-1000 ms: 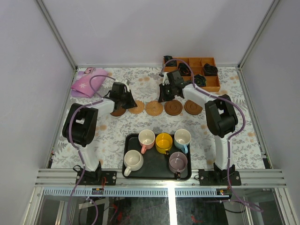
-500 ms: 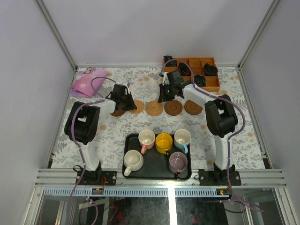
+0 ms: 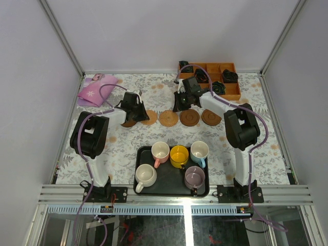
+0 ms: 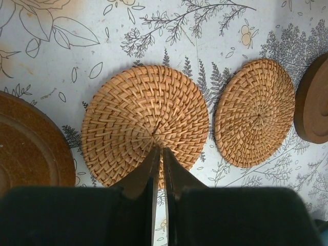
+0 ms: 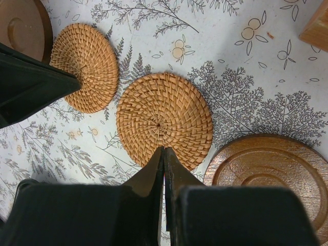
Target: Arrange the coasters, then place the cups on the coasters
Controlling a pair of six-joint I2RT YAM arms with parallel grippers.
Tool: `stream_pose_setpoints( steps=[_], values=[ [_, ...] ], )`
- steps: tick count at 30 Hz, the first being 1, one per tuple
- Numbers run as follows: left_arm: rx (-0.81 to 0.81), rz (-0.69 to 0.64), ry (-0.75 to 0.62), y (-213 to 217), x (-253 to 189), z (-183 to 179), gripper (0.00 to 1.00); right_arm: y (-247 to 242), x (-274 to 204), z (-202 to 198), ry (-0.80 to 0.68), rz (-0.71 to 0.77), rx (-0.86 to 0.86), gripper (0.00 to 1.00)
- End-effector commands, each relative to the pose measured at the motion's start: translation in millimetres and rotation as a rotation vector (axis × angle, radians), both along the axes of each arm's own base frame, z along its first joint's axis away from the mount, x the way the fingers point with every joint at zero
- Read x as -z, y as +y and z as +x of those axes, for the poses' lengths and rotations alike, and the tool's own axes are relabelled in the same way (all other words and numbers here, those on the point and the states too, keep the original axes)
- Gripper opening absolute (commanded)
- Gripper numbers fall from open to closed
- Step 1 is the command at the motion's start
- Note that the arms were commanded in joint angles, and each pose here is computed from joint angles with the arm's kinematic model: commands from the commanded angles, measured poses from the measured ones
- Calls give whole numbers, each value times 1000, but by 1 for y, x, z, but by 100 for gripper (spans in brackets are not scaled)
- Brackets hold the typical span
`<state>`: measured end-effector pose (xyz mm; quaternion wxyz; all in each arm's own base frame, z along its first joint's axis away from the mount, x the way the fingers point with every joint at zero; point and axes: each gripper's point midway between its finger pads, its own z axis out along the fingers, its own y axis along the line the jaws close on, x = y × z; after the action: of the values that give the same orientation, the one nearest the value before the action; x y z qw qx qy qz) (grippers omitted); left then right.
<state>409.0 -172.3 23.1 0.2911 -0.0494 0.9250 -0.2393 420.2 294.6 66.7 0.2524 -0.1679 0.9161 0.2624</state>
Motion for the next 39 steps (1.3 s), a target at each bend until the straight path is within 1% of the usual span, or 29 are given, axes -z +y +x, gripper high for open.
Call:
stream_pose_setpoints(
  steps=[1,17,29,34,39],
  values=[
    [19,37,10,5,1,-11,5,12,-22,7,-56,42,-14,0],
    [67,12,1,-7,-2,-10,5,10,-22,7,-63,42,-3,0],
    [34,42,-2,0,-4,-7,5,11,-20,6,-54,38,-15,0],
    [37,31,-25,-4,-13,1,6,10,-18,4,-52,31,-26,0],
    [47,17,-71,-8,-33,12,7,9,-16,3,-51,24,-33,0]
  ],
)
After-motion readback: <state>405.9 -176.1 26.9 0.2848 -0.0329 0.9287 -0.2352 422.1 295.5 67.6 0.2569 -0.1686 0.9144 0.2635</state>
